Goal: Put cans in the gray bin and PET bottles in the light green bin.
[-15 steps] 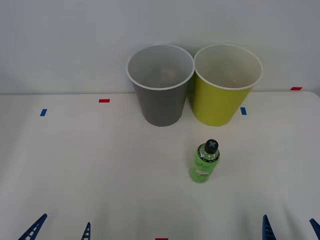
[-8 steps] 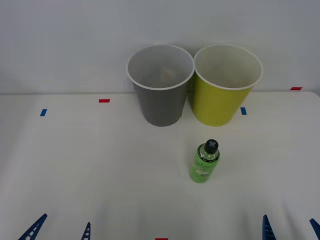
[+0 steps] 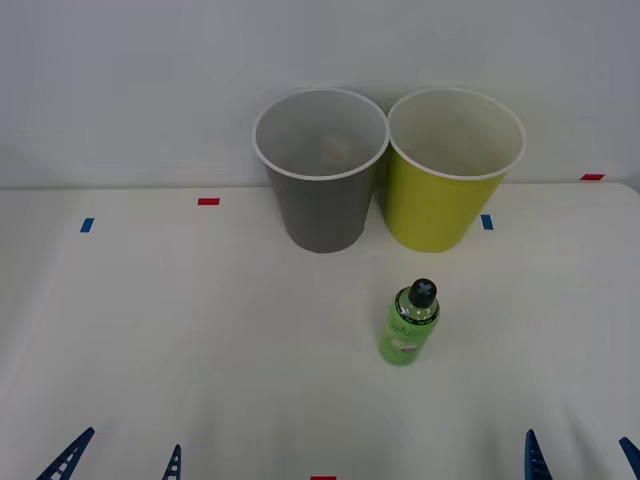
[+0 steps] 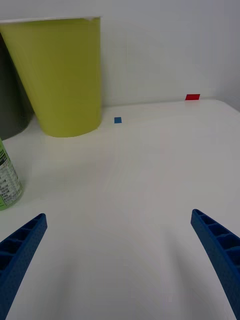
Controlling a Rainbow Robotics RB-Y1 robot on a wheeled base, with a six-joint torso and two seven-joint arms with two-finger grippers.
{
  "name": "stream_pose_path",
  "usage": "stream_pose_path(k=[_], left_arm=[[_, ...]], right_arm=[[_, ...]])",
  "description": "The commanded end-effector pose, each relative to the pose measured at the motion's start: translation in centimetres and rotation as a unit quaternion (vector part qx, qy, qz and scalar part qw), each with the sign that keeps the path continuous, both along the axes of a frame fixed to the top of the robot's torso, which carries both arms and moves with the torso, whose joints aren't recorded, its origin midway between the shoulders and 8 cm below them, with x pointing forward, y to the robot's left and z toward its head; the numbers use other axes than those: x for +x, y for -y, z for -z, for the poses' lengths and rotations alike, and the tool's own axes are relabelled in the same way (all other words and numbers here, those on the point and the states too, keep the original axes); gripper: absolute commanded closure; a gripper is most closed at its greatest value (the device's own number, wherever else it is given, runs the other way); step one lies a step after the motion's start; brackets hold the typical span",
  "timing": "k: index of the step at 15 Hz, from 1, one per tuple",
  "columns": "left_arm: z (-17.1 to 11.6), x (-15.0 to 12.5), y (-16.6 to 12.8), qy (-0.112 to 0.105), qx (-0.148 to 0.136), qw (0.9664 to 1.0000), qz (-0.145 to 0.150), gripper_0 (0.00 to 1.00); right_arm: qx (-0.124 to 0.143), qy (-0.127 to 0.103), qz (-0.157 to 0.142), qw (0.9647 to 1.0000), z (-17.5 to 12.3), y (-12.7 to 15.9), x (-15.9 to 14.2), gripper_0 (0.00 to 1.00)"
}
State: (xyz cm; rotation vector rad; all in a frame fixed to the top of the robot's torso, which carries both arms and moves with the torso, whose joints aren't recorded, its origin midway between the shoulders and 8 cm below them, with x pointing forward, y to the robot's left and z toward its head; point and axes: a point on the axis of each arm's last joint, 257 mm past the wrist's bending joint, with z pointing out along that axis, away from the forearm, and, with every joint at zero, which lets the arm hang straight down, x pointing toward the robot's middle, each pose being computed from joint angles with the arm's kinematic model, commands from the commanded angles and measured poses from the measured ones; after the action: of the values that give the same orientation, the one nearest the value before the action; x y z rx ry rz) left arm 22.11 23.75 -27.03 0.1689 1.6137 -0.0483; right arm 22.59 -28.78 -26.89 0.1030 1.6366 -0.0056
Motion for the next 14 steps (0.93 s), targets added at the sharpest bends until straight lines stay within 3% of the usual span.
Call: stream_pose_path(k=[1,4,5,8,10,12,14], left_arm=[[0.0,0.0,0.0,0.000,0.000,1.0000,0.000,0.00],[0.0,0.0,0.0,0.000,0.000,1.0000,0.000,0.00],[0.0,0.0,0.0,0.000,0.000,1.0000,0.000,0.00],[0.0,0.0,0.0,0.000,0.000,1.0000,0.000,0.00],[0.0,0.0,0.0,0.000,0.000,1.0000,0.000,0.00],[0.0,0.0,0.0,0.000,0.000,1.0000,0.000,0.00],[0.0,0.0,0.0,0.000,0.000,1.0000,0.000,0.00]], right_arm=[[0.000,0.000,0.000,1.0000,0.0,0.0,0.0,0.00],[0.001,-0.018,0.001,0.9998,1.8,0.0,-0.4,0.00],[0.002,-0.007,0.004,1.0000,1.4,0.0,-0.2,0.00],[0.018,0.009,-0.029,0.9994,-0.3,-1.9,-0.6,0.00],[0.004,0.020,-0.063,0.9978,-1.0,-3.2,-0.7,0.00],[-0.035,0.031,-0.088,0.9950,-1.5,-4.1,0.0,0.00],[-0.047,0.042,-0.109,0.9920,-1.9,-5.2,1.4,0.00]])
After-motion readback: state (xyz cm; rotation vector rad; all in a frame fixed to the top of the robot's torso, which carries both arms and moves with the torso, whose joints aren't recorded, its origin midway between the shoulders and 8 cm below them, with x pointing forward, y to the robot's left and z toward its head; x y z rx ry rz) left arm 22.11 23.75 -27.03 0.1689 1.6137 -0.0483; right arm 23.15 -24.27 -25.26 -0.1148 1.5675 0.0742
